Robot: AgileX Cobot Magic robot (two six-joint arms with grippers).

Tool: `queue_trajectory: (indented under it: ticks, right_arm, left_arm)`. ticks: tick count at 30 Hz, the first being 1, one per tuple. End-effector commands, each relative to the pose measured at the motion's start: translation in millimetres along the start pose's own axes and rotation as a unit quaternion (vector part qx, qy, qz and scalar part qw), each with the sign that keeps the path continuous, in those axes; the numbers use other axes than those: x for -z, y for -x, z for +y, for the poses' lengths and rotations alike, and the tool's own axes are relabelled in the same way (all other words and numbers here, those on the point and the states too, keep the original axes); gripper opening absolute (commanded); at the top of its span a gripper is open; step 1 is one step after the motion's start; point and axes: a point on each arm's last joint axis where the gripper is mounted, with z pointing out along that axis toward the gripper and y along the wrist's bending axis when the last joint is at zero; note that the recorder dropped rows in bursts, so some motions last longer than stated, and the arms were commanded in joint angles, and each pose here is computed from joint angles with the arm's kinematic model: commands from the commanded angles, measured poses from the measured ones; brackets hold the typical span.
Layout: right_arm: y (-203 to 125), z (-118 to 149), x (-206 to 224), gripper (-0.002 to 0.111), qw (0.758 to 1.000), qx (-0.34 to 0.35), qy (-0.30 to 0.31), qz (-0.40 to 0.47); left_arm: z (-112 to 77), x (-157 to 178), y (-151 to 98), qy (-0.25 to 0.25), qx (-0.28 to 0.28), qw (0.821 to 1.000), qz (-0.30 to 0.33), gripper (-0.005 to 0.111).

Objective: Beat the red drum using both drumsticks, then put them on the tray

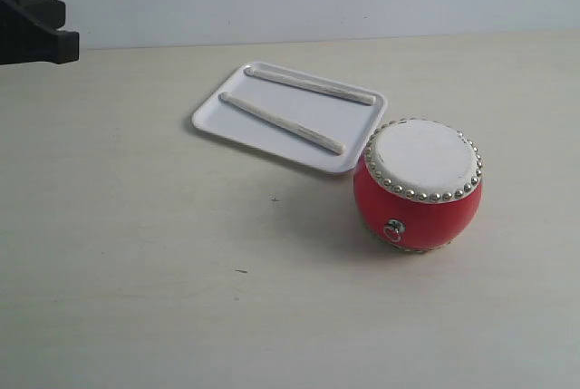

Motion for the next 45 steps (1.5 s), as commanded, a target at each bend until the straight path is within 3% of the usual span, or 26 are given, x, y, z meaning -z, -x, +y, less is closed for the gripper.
queue_trajectory:
  ticks: [1, 4, 6, 8, 13, 17, 22, 24, 28, 30, 34, 36, 38, 45]
  right_arm:
    - [-1.2, -0.8, 0.2, 0.0, 1.0, 0.0, -0.003, 0.001]
    - [-1.2, -0.8, 0.2, 0.0, 1.0, 0.0, -0.003, 0.001]
    - [-1.2, -0.8, 0.2, 0.0, 1.0, 0.0, -0.003, 0.001]
    - [-1.2, -0.8, 0.2, 0.0, 1.0, 0.0, -0.003, 0.001]
    - [-1.2, -0.8, 0.2, 0.0, 1.0, 0.0, -0.003, 0.001]
    - [-1.2, -0.8, 0.2, 0.0, 1.0, 0.0, -0.003, 0.001]
    - [-1.2, -0.8, 0.2, 0.0, 1.0, 0.0, -0.003, 0.001]
    - [-1.2, -0.8, 0.2, 0.0, 1.0, 0.0, -0.003, 0.001]
    - [-1.2, -0.8, 0.2, 0.0, 1.0, 0.0, -0.003, 0.001]
    - [-1.2, -0.8, 0.2, 0.0, 1.0, 0.0, -0.003, 0.001]
    - [-1.2, -0.8, 0.2, 0.0, 1.0, 0.0, -0.003, 0.001]
    - [-1.2, -0.8, 0.2, 0.0, 1.0, 0.0, -0.003, 0.001]
    - [-1.2, -0.8, 0.2, 0.0, 1.0, 0.0, -0.003, 0.001]
    - [-1.2, -0.8, 0.2, 0.0, 1.0, 0.0, -0.003, 0.001]
  left_arm:
    - [-0.5, 1.4, -1.0, 0.003, 0.121, 0.993, 0.001, 0.0]
    - [4.1, 1.5, -3.7, 0.031, 0.307, 0.951, 0.002, 0.0]
    - [3.9, 1.3, -7.1, 0.034, 0.447, 0.894, 0.001, 0.0]
    - [-2.3, 0.7, -11.6, 0.01, 0.492, 0.87, 0.023, 0.0]
    - [-10.0, 1.0, -14.8, -0.024, 0.483, 0.874, 0.05, 0.0]
    - [-9.8, 2.4, -19.9, -0.011, 0.417, 0.906, 0.074, 0.0]
    - [-4.9, 12.9, -28.9, 0.043, 0.453, 0.887, 0.08, 0.0]
    - [-3.4, 23.7, -31.4, 0.049, 0.423, 0.902, 0.067, 0.0]
    - [-4.7, 61.5, -27.0, 0.022, 0.355, 0.935, -0.021, 0.0]
    - [-3.4, 93.8, -26.0, 0.019, 0.295, 0.952, -0.081, 0.0]
    - [11.3, 146.6, -25.8, 0.094, 0.198, 0.965, -0.144, 0.0]
    - [14.9, 172.8, -33.7, 0.151, 0.171, 0.963, -0.147, 0.0]
    - [14.8, 196.7, -42.0, 0.213, 0.169, 0.948, -0.164, 0.0]
    - [6.1, 222.4, -64.5, 0.312, 0.153, 0.913, -0.216, 0.0]
